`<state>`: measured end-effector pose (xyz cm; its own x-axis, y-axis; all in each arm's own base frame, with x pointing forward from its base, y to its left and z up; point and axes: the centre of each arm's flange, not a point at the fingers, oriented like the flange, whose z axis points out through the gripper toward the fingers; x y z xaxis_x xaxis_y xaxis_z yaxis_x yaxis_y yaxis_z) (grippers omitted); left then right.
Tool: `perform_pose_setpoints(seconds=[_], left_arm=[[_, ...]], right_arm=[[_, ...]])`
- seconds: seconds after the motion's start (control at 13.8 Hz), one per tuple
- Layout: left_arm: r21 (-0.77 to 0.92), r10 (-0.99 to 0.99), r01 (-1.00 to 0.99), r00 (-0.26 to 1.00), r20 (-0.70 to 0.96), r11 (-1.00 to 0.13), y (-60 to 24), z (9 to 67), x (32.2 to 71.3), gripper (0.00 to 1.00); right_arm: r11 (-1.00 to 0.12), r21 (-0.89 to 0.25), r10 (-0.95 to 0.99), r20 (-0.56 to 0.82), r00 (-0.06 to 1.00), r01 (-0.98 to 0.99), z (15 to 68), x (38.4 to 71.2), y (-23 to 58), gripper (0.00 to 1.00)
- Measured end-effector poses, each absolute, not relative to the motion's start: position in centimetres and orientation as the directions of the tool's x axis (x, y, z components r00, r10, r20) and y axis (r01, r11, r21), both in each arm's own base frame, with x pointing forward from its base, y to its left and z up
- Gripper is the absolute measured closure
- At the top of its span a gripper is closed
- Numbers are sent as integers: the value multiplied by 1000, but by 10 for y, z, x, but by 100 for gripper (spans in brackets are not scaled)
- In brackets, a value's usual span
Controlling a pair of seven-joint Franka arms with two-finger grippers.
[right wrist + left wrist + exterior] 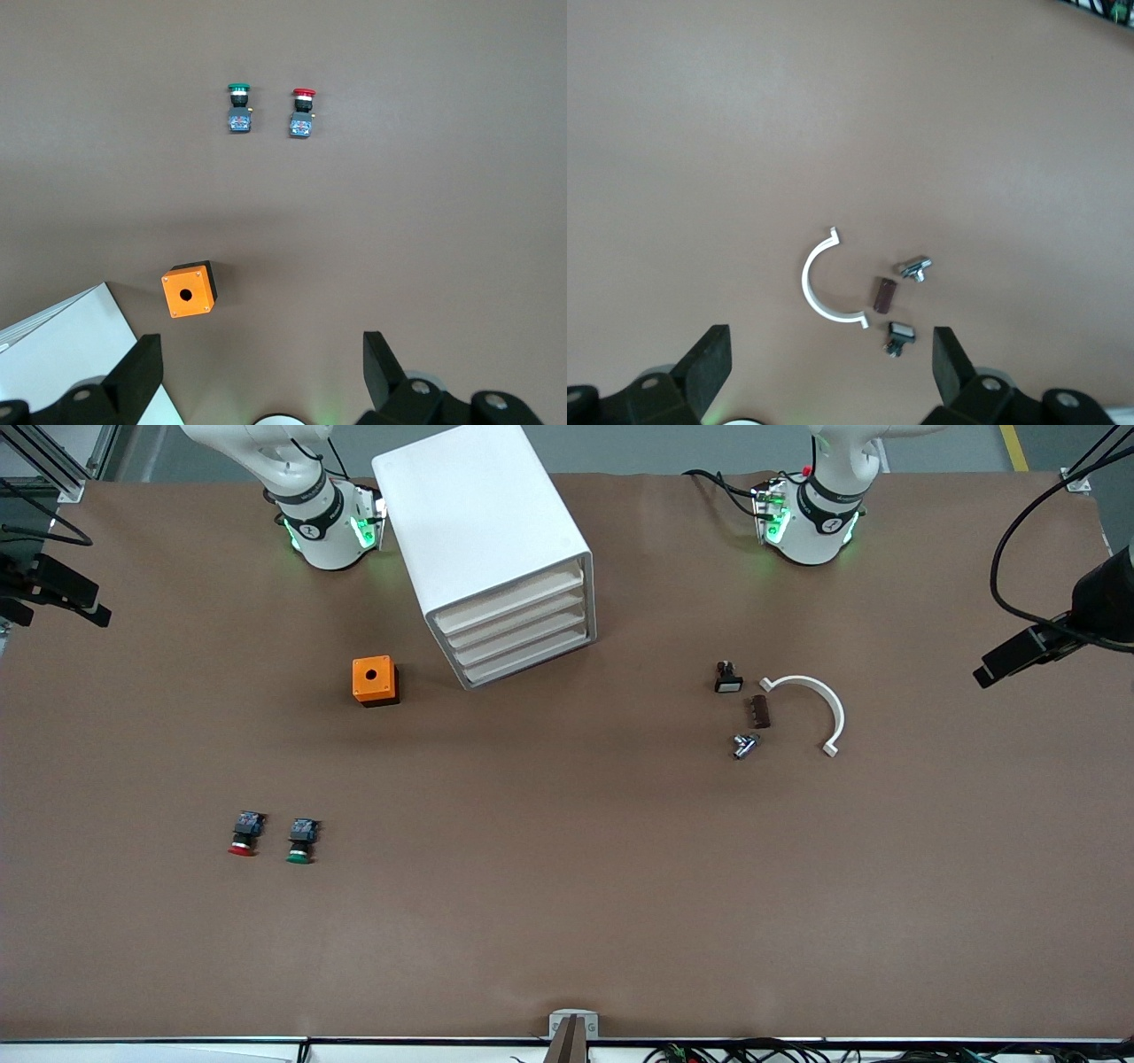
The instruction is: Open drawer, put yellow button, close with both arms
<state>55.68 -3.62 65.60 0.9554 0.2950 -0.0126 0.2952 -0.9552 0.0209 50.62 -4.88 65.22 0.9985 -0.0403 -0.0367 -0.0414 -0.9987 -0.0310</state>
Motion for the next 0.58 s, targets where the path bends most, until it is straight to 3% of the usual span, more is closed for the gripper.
perform_pose_setpoints(seconds=[0.58], left_arm=[[-28,84,83,996,-10,-996,-21,665,511,0]], right_arm=[[-999,-31,-41,-28,999,-41,653,507,-49,0]])
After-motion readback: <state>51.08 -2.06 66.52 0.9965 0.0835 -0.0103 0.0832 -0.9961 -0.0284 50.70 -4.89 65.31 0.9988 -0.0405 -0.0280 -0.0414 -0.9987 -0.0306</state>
